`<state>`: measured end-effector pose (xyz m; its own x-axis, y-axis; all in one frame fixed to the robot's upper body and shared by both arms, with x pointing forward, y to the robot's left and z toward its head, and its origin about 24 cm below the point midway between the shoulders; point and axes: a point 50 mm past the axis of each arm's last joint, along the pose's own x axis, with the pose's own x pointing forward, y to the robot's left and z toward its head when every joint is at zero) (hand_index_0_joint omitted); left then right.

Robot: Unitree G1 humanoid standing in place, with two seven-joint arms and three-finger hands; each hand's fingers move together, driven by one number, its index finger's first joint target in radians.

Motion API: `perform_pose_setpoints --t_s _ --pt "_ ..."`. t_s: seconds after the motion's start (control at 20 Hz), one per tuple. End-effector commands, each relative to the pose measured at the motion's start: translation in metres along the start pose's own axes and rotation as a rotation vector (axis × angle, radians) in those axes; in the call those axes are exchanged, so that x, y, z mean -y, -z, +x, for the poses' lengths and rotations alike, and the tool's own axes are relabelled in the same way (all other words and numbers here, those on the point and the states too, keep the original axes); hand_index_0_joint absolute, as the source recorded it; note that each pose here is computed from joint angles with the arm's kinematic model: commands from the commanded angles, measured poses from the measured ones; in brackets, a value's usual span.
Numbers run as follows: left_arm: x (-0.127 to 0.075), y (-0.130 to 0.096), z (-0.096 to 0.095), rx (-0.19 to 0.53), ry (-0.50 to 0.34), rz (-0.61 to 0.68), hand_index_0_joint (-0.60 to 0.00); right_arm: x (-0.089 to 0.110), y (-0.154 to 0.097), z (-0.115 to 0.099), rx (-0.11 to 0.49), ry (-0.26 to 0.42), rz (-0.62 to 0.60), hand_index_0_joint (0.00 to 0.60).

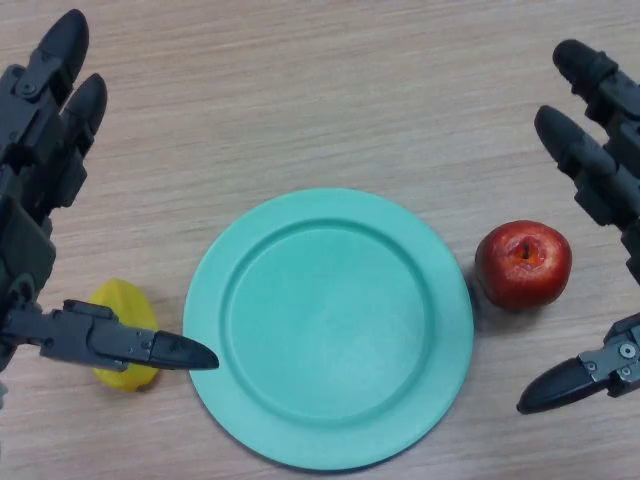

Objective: Pick up the red apple and place it on the plate

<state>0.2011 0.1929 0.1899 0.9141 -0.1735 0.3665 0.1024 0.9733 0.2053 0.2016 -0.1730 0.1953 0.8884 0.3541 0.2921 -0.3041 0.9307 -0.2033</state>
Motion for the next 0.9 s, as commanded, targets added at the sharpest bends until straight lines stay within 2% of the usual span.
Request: perform_pose_setpoints --t_s 0.05,0.25,0.4,0.55,0.75,0.8,0.9 --pt "-0.012 -0.030 -0.003 0.209 -0.034 0.112 0.000 0.001 -0.028 -0.002 0.181 -0.004 -0.061 0.000" --pt "-0.013 -0.030 -0.004 0.207 -0.025 0.120 0.000 0.005 -0.023 0.003 0.171 0.005 -0.060 0.000" --pt "-0.012 -0.028 -0.003 0.205 -0.025 0.126 0.000 0.021 -0.018 0.018 0.210 0.050 -0.139 0.000" --pt "-0.013 -0.026 -0.004 0.205 -0.026 0.121 0.000 0.034 -0.009 0.033 0.200 0.071 -0.204 0.000" --pt "-0.015 -0.025 -0.005 0.219 -0.042 0.122 0.000 0.053 0.030 0.060 0.121 0.099 -0.341 0.000" --pt "-0.016 -0.026 -0.005 0.224 -0.046 0.122 0.000 0.056 0.047 0.065 0.057 0.088 -0.395 0.000" --pt "-0.019 -0.026 -0.005 0.230 -0.060 0.122 0.000 0.058 0.068 0.069 -0.015 0.087 -0.429 0.000"
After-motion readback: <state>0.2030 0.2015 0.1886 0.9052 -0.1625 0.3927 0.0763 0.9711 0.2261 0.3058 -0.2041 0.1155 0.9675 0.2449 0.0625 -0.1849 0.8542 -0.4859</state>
